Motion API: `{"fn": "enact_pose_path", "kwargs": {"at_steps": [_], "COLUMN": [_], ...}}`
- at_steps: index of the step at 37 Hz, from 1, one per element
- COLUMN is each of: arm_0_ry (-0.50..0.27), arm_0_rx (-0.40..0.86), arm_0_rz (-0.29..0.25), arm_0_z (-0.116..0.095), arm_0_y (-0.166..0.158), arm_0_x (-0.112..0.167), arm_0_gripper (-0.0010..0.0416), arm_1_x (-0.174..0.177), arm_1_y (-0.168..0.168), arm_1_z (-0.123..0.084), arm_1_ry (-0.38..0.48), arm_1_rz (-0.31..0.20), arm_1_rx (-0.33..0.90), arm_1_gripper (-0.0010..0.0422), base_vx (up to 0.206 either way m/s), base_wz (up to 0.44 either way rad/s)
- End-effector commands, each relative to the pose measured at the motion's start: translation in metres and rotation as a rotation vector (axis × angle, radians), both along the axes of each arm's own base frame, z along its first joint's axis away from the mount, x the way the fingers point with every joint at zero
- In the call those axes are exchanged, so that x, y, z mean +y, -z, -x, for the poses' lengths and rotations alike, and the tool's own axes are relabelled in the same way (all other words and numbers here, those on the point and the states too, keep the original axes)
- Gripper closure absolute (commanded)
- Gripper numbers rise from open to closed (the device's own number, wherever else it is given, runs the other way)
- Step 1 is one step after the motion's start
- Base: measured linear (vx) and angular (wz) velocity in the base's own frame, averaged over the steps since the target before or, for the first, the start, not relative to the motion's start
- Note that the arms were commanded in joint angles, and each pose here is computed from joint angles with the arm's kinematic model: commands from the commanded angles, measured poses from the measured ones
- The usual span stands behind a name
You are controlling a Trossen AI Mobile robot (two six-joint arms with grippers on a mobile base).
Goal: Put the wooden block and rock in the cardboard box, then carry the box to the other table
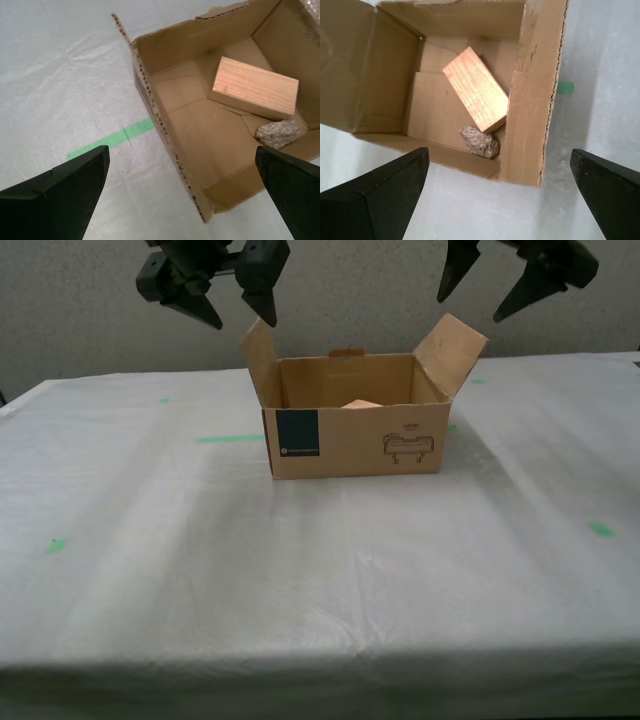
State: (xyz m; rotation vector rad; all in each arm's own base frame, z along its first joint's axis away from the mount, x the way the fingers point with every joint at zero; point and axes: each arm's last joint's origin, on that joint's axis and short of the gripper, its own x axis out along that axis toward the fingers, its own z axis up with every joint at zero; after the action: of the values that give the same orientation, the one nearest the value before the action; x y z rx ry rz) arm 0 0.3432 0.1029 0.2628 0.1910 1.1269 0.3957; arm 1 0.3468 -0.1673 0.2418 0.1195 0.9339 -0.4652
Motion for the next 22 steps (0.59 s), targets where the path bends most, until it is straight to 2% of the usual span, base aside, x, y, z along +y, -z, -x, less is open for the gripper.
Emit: {"fn": "enact_pose_path", "kwargs": {"at_steps": [1,9,17,22], "arm_0_ry": [-0.004,-0.044,-0.066,-0.075], "arm_0_rx": [-0.028,-0.105,-0.218,-0.294], "arm_0_rz": [-0.003,0.002,-0.01,-0.02], "arm_0_z": [0.01,0.041,0.07,0.09], "arm_0_y": [-0.015,-0.052,-0.086,-0.099], "arm_0_x": [-0.003,-0.011,-0.019,-0.025], "arm_0_gripper": [0.0012,0.0012,0.0012,0.0012], "arm_1_x": [-0.004,-0.007,0.002,0.014], "arm_1_y": [-0.009,-0.03,-0.061,-0.08], "arm_1_z": [0.003,0.024,0.059,0.084], "arm_1_ry": [0.017,0.057,0.082,0.086], "arm_1_rz": [0.002,0.019,0.065,0.111], "arm_1_rx": [0.005,-0.046,-0.135,-0.221], "arm_1_gripper": [0.0012,0.0012,0.0012,0.0012], "base_vx": [0.0,0.0,0.0,0.0], "base_wz": [0.0,0.0,0.0,0.0]}}
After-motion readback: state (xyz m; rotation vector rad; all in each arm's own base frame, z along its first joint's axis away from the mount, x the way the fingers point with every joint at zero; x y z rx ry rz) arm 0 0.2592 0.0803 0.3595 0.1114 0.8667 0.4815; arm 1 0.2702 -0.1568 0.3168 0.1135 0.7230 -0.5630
